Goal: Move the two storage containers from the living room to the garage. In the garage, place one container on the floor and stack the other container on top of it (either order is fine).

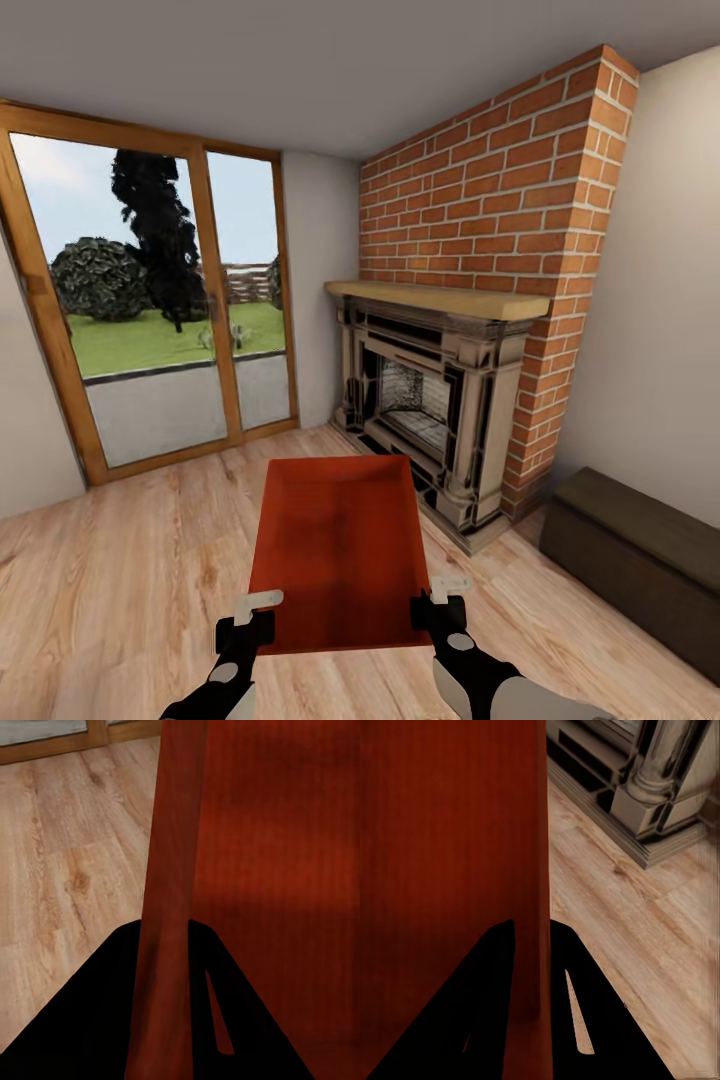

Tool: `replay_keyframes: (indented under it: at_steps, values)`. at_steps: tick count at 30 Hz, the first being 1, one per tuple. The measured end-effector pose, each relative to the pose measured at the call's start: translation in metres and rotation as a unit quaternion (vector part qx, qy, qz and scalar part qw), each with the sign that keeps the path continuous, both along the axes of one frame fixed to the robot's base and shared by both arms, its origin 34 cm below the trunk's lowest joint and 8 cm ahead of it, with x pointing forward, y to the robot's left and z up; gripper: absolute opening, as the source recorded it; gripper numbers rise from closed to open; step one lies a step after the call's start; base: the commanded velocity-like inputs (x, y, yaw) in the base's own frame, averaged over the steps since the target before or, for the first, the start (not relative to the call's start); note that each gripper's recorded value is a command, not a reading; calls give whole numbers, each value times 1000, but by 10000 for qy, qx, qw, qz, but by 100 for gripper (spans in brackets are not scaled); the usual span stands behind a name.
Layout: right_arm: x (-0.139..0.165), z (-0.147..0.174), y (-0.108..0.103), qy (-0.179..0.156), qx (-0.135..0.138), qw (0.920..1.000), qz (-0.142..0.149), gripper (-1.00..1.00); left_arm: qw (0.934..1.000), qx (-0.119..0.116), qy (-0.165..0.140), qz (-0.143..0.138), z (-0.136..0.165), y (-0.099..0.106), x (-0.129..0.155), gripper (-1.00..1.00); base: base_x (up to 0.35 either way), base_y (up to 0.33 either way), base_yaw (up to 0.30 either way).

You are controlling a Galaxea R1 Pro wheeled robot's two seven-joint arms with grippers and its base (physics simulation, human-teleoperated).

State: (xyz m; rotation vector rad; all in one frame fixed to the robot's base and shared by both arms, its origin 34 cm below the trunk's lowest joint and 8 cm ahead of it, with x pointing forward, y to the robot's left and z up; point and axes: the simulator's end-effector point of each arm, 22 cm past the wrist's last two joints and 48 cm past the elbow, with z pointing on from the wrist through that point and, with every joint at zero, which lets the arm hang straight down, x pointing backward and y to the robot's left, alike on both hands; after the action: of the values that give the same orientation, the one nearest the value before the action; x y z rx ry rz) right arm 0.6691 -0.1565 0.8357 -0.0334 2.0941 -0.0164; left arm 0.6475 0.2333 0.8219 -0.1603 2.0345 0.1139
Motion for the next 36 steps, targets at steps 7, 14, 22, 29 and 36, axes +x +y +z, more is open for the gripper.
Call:
replay_keyframes:
  at_steps: [7, 14, 22, 29, 36]
  values:
    - [0, 2, 0, -16, 1, 10000, -1, -100, 10000, 1, -16, 0, 2, 0, 0, -100, 0, 0, -233]
    - [1, 3, 0, -33, 5, 10000, -1, -100, 10000, 0, -35, -1, 4, 0, 1, -100, 0, 0, -233]
    - [1, 6, 0, -53, 7, 10000, -1, -100, 10000, 0, -55, -1, 6, 0, 2, -100, 0, 0, -233]
    - [2, 8, 0, -72, 15, 10000, -4, -100, 10000, 4, -77, -7, 8, 0, 3, -100, 0, 0, -233]
    - [2, 10, 0, -90, 12, 10000, -3, -100, 10000, 0, -94, -5, 10, 0, 3, -100, 0, 0, -233]
